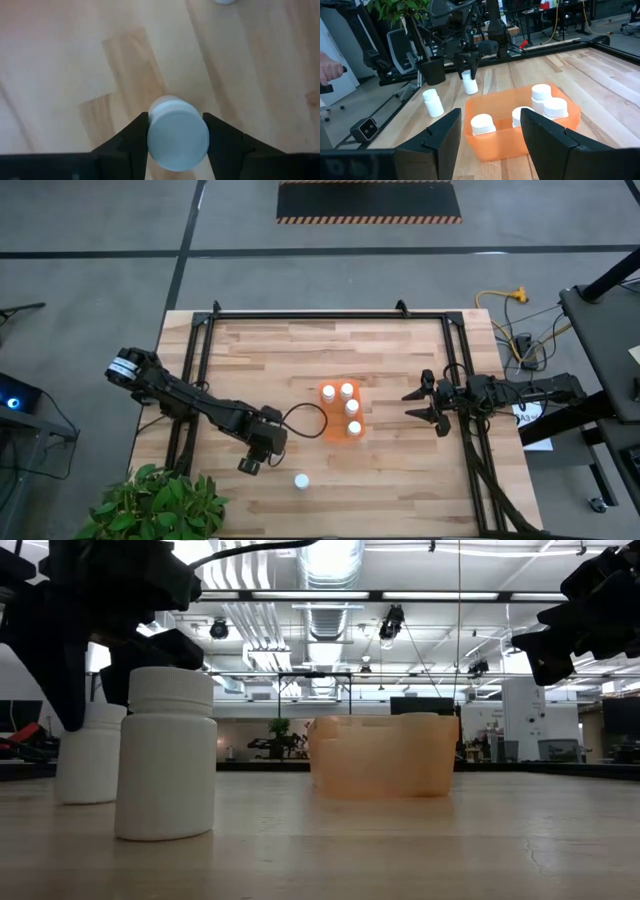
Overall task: Pick and place pill bottles into a basket
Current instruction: Put the top white pill bottle into the orange bin
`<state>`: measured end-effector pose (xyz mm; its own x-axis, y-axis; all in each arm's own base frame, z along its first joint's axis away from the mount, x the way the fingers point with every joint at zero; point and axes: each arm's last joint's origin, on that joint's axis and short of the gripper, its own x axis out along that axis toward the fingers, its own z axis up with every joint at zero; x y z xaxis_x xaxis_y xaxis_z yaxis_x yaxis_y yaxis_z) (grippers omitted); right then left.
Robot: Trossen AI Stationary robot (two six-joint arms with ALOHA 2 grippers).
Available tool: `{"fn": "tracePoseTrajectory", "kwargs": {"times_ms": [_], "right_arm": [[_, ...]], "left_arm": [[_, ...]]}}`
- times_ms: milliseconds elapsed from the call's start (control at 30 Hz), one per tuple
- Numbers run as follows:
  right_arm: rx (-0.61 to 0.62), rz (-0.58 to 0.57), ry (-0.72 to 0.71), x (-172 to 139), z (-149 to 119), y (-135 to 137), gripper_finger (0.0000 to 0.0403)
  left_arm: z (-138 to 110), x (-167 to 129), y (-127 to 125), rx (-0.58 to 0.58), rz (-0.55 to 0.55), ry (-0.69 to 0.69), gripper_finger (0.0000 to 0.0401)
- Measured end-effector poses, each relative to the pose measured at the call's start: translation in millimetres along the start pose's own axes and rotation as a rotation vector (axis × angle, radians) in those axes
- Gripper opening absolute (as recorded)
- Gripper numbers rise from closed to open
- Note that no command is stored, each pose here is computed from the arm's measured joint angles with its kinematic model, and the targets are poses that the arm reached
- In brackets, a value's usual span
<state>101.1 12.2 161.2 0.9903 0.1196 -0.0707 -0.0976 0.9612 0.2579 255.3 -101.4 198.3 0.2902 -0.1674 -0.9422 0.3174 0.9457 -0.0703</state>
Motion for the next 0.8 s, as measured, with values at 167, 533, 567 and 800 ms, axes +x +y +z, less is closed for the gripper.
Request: {"fn": "tracePoseTrajectory", "kwargs": {"times_ms": [167,533,567,800], "right_arm": [[0.000,0.001,0.000,0.0,0.0,0.0,0.0194],[0.000,0.000,0.000,0.0,0.0,0.0,0.0194],[0.000,0.000,0.000,0.0,0.0,0.0,0.0194],[0.000,0.000,0.000,0.0,0.0,0.0,0.0194]], "left_arm": [[0.7,-7.6,8.4,0.019,0.025,0.039,0.0142],[23.8,-45.3,49.5,0.062,0.089,-0.016,0.0142],[26.0,-48.8,53.6,0.065,0.096,-0.028,0.0142],[44.3,-76.1,74.1,0.108,0.145,-0.123,0.0142]]}}
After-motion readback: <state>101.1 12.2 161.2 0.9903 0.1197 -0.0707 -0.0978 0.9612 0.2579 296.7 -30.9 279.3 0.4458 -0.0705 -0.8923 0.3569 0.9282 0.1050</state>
